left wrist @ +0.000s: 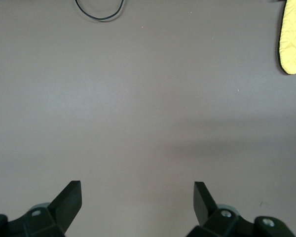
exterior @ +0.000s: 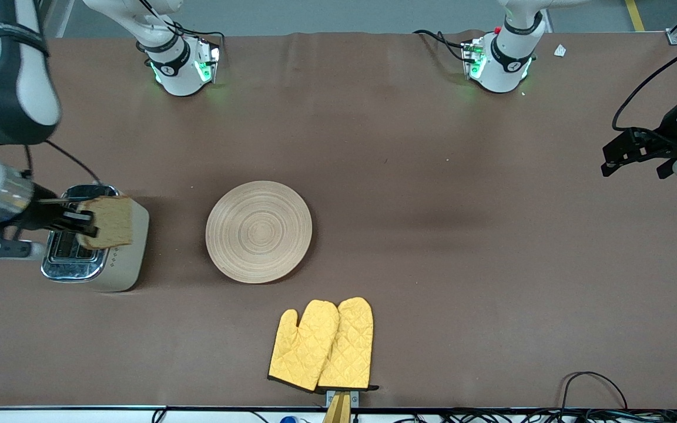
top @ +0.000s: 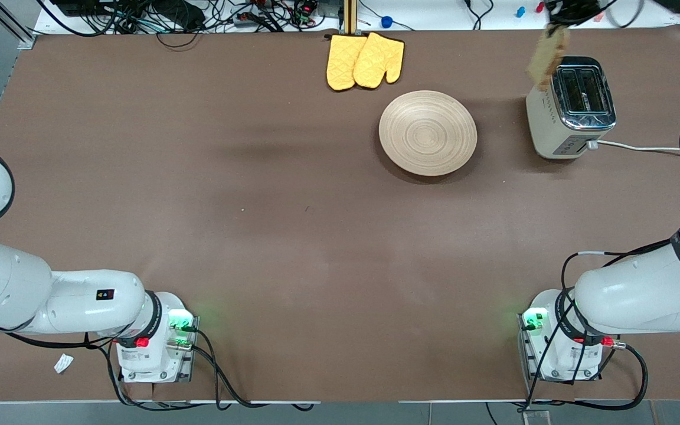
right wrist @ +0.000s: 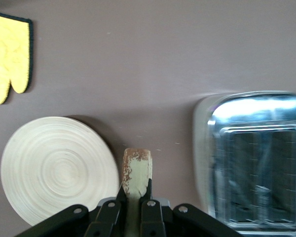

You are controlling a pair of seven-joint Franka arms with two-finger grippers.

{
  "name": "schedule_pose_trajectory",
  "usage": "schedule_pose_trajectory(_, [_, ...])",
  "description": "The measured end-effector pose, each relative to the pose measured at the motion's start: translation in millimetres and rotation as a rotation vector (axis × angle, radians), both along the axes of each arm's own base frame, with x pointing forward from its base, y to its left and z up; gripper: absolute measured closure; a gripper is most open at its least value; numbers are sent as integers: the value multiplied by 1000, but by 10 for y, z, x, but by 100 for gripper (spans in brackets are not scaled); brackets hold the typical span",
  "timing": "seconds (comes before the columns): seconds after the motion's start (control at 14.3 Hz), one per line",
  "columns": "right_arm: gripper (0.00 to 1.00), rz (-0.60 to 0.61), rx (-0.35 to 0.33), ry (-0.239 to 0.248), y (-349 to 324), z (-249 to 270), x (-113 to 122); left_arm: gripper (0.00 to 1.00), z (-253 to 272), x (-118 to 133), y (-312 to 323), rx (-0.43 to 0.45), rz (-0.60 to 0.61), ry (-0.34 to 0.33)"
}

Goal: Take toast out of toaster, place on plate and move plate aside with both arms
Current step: 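Grasp the bread slice and lift it out of the toaster, then carry the bread with the right gripper onto the wooden plate, then release the bread on the plate while the left gripper reaches the plate rim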

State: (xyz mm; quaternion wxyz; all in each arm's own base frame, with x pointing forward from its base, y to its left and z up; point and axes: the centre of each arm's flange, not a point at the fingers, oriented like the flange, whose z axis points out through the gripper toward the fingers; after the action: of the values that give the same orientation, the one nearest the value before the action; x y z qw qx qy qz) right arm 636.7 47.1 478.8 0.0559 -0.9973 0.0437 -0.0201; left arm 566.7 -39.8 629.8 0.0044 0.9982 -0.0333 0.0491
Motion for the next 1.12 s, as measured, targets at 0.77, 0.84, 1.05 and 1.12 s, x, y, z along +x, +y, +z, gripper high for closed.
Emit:
schedule_pose_trajectory(0.77, [88,-336,323,-299,2045,-1724,-1426,0,-348,58,-66,-61,-2,120])
schedule_pose_trajectory(0.84, [88,-342,306,-292,2019,-1870,-1422,0,-499,80,-144,-131,-2,167])
schedule_pose_trajectory(1.05, [88,-338,233,-312,1723,-2272,-1313,0,-1193,272,-454,-369,14,312])
schedule_pose_trajectory(1.12, [89,-327,209,-316,1589,-2367,-1269,0,-1478,380,-616,-434,21,342])
